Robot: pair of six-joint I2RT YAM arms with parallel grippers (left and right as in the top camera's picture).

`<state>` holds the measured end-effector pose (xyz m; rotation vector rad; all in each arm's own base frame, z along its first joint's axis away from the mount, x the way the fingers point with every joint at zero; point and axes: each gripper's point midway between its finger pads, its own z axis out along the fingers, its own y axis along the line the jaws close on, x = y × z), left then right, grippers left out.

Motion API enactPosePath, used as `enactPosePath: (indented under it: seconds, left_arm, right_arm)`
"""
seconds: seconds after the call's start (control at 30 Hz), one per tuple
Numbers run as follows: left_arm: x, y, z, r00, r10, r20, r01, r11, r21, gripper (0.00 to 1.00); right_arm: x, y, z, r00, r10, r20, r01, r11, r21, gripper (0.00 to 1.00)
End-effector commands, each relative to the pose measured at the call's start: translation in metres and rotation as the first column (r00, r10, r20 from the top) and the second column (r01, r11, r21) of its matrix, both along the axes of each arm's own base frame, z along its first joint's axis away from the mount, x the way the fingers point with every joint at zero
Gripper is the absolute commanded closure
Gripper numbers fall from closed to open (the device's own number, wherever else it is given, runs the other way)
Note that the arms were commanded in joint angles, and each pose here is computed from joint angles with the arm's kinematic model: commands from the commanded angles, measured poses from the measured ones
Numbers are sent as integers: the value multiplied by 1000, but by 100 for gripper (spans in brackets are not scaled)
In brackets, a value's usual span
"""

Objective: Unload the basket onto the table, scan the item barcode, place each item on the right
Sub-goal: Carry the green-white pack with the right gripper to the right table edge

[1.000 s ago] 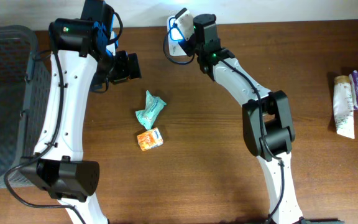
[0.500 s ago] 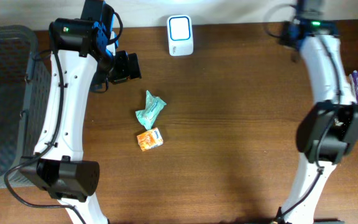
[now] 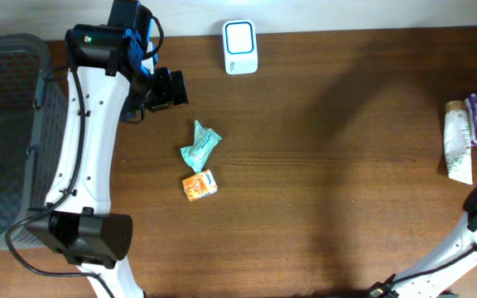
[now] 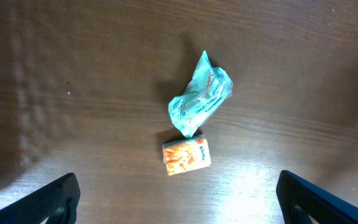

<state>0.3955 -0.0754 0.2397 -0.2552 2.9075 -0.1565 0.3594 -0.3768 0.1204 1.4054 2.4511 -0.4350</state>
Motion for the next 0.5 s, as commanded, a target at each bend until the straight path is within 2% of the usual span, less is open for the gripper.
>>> enactPosePath:
  seconds: [0.0,0.13,0.27,0.33,0.37,0.47]
  left_arm:
    - [0,0,2,1000,2,5,-2,1000,2,1]
    - [0,0,2,1000,2,5,-2,1000,2,1]
    - [0,0,2,1000,1,5,-1,1000,2,1]
    - [0,0,2,1000,2,5,-2,1000,2,1]
    - [0,0,2,1000,2,5,-2,1000,2,1]
    - [0,0,2,1000,2,5,-2,1000,2,1]
  right_arm:
    - [-11,-9,0,998,-55,0,55,998,-2,96]
    - [-19,-2,-29,995,-85,-43,88,995,51,96]
    - [-22,1,-37,995,-86,-58,90,994,63,96]
    - [-20,4,-39,996,-78,-44,82,993,84,60]
    - [-10,13,-41,998,-59,5,57,989,139,48]
    - [11,32,-42,993,-24,113,-6,968,252,42]
